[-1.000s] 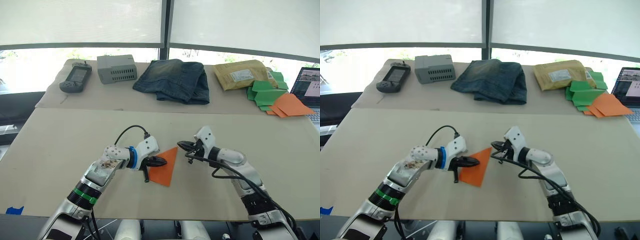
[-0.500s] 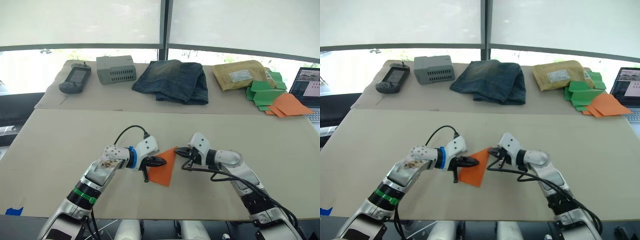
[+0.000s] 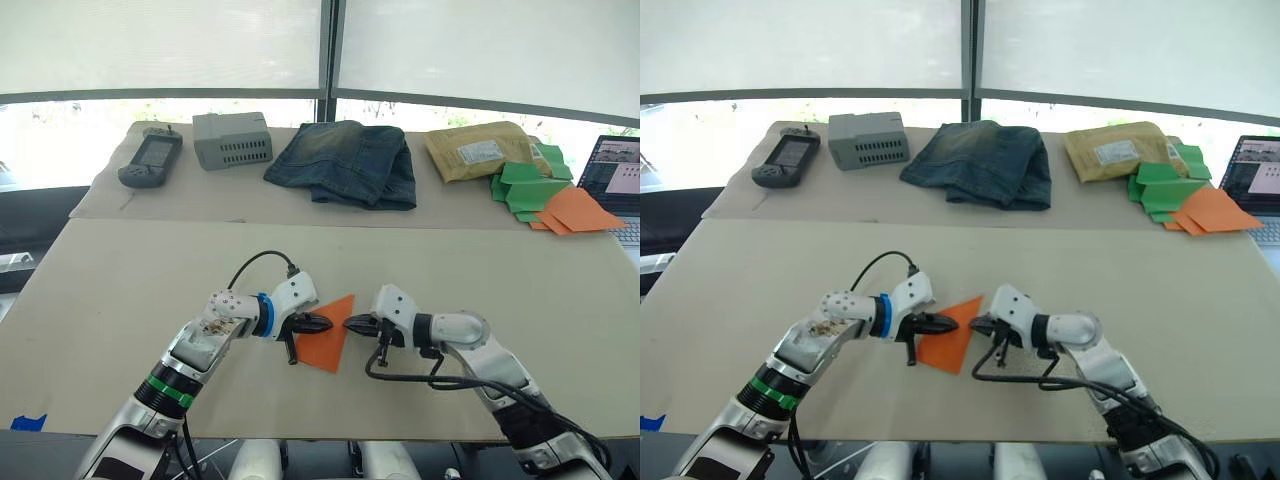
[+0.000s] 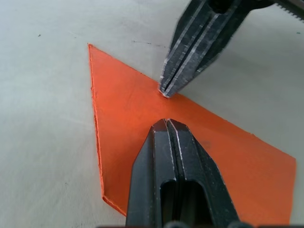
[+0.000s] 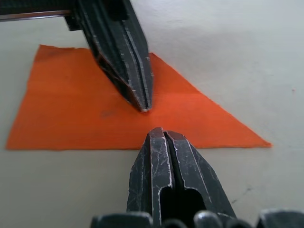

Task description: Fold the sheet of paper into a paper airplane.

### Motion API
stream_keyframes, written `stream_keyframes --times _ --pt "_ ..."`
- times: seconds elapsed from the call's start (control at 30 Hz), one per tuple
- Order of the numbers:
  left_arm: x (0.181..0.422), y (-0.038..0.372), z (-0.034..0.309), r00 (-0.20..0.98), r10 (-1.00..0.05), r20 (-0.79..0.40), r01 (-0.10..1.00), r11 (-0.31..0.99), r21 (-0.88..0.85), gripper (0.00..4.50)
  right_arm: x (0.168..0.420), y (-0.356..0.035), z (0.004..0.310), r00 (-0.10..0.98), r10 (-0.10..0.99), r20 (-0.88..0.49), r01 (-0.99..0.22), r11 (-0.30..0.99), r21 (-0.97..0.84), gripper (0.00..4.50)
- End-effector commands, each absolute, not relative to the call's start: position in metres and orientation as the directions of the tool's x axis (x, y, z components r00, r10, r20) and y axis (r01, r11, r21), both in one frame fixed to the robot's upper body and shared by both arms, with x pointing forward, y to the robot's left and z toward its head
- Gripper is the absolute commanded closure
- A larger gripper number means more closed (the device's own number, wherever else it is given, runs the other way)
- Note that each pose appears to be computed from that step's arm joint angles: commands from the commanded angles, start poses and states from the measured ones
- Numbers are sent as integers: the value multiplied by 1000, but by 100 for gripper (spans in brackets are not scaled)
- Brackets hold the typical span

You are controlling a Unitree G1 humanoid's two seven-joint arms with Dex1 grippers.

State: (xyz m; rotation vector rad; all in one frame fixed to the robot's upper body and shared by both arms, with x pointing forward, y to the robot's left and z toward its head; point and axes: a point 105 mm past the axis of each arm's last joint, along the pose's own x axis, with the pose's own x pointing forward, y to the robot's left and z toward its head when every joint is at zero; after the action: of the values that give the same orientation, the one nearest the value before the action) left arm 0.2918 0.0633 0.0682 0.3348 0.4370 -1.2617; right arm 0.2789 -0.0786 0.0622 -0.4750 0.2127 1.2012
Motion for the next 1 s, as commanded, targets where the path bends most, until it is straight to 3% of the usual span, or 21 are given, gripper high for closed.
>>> stream_keyframes --times 0.03,0.6,1.0 --pt "286 64 57 210 -824 -527 960 277 -51 448 250 -70 39 251 838 -484 -968 203 -149 450" --pt "280 55 51 107 -833 -543 972 203 -120 448 188 -52 29 186 806 -562 -983 148 -112 450" --pt "288 57 49 94 -829 -552 976 187 -115 448 180 -57 31 151 774 -614 -986 72 -153 450"
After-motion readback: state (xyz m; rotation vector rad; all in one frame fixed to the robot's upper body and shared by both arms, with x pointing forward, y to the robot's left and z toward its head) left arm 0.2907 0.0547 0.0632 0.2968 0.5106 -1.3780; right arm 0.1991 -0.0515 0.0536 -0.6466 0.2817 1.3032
